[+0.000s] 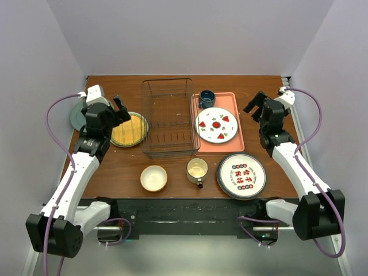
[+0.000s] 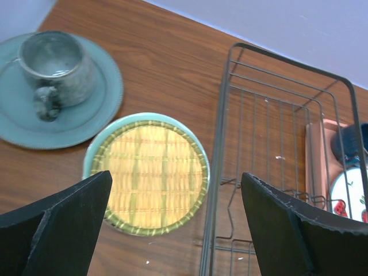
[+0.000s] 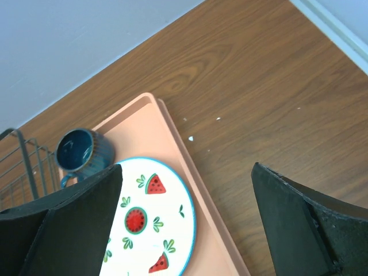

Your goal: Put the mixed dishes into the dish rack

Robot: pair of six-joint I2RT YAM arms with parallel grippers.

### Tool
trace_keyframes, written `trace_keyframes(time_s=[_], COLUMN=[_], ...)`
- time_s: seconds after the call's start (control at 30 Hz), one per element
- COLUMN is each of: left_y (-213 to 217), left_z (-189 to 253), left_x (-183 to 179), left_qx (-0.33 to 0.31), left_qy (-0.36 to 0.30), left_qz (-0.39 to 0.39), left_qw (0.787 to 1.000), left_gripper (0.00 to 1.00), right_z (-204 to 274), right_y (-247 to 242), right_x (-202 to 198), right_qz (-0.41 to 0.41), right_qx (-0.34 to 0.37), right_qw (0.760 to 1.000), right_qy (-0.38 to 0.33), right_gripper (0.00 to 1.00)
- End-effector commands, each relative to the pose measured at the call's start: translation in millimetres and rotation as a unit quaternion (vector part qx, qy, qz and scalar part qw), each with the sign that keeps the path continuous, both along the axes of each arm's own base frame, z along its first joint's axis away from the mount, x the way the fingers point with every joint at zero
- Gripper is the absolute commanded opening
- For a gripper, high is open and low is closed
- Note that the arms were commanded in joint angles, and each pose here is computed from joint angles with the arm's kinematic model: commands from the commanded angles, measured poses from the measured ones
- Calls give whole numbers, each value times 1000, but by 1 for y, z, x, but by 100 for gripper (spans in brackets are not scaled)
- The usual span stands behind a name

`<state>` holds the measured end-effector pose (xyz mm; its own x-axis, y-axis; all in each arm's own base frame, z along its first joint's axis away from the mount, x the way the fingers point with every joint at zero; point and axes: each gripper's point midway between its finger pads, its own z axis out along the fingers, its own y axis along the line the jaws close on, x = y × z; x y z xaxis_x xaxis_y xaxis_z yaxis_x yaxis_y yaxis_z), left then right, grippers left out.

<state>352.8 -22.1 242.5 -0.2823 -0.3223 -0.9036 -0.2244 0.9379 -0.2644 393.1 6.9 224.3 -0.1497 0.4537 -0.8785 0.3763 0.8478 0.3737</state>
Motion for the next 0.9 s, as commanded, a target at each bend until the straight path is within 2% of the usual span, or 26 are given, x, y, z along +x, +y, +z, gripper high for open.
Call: trace_keyframes(time_s=[0.0,0.17,0.3,0.47,0.53,0.7,0.87], left_y=[31,35,27,0,-11,-23,-36], left_z=[29,37,39,36,34,27,26], left_x=[-17,-29,-31,-24,-22,-20,-20], left_qx=[16,38,20,1,-1,-1,3], left_qy=[-30,-43,-47,-44,-47,-39,-39], left_qz=[85,75,57,-15,-49,-73,-104], left_qw=[996,996,997,999,998,997,994], left_gripper=[100,100,100,100,100,100,100], right_z=[10,17,18,21,21,19,-4], right_y=[11,20,33,73,83,115,145], right_x=[-9,-22,-23,-32,-39,-58,-75], right_qz=[29,64,103,221,240,302,352], right_qx=[18,16,22,37,35,53,49], right_qw=[999,998,994,974,970,951,933], right_qy=[-18,-1,8,8,20,27,49], right_gripper=[99,99,99,99,98,98,96])
